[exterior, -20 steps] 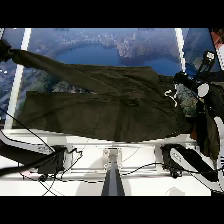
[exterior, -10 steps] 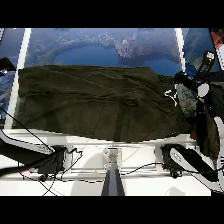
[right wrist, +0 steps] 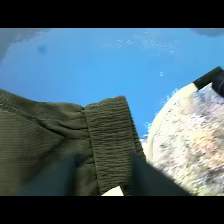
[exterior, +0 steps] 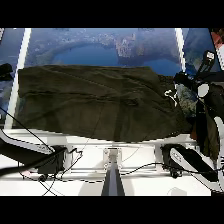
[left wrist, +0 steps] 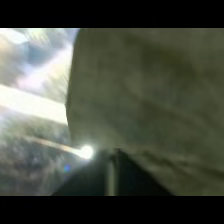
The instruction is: Fold the clothes and pants, and hang the long-sleeved shirts on hangers.
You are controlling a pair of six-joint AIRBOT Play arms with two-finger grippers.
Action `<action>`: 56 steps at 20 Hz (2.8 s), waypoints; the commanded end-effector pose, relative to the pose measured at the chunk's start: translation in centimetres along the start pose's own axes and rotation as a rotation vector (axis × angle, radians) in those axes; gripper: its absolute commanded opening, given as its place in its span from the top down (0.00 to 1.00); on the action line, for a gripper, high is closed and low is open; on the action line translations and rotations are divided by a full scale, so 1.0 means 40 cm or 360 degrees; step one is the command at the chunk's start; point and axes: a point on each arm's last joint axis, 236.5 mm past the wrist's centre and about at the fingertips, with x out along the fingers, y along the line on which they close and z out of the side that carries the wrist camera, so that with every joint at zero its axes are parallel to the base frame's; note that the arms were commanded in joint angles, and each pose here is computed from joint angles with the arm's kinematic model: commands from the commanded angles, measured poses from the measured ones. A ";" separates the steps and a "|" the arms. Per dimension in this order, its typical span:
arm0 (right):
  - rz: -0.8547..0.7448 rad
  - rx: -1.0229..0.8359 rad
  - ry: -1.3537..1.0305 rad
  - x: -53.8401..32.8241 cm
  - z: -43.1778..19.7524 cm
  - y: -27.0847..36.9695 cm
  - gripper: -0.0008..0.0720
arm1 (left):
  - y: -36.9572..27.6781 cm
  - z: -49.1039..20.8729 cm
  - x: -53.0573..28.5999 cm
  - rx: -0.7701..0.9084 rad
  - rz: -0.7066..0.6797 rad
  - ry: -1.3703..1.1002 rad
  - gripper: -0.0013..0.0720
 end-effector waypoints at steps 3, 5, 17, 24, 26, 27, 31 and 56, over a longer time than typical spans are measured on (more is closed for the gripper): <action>-0.0039 -0.0074 -0.0014 -0.076 0.032 -0.010 0.72 | -0.062 -0.051 -0.043 0.0029 -0.0092 0.0108 0.96; -0.0073 -0.0111 0.0003 -0.137 0.041 -0.020 0.76 | -0.138 -0.003 -0.097 0.0044 -0.0247 -0.0077 0.96; -0.0233 -0.0141 0.0573 -0.323 -0.176 -0.084 0.95 | -0.110 -0.134 -0.278 0.0026 0.0066 -0.0139 0.96; -0.0226 -0.0140 0.0542 -0.319 -0.165 -0.081 0.95 | -0.011 -0.474 -0.099 -0.0380 0.0052 0.0018 0.96; -0.0220 -0.0137 0.0542 -0.319 -0.165 -0.079 0.95 | 0.010 -0.577 -0.025 -0.0518 0.0024 0.0154 0.95; -0.0219 -0.0137 0.0542 -0.319 -0.165 -0.078 0.95 | 0.013 -0.614 0.009 -0.0582 -0.0002 0.0206 0.78; -0.0187 -0.0121 0.0533 -0.316 -0.163 -0.066 0.95 | 0.036 -0.659 0.096 -0.0787 -0.0028 0.0171 0.03; -0.0036 -0.0040 0.0491 -0.307 -0.151 -0.006 0.95 | 0.161 -0.636 0.176 -0.1260 0.0112 -0.0003 0.55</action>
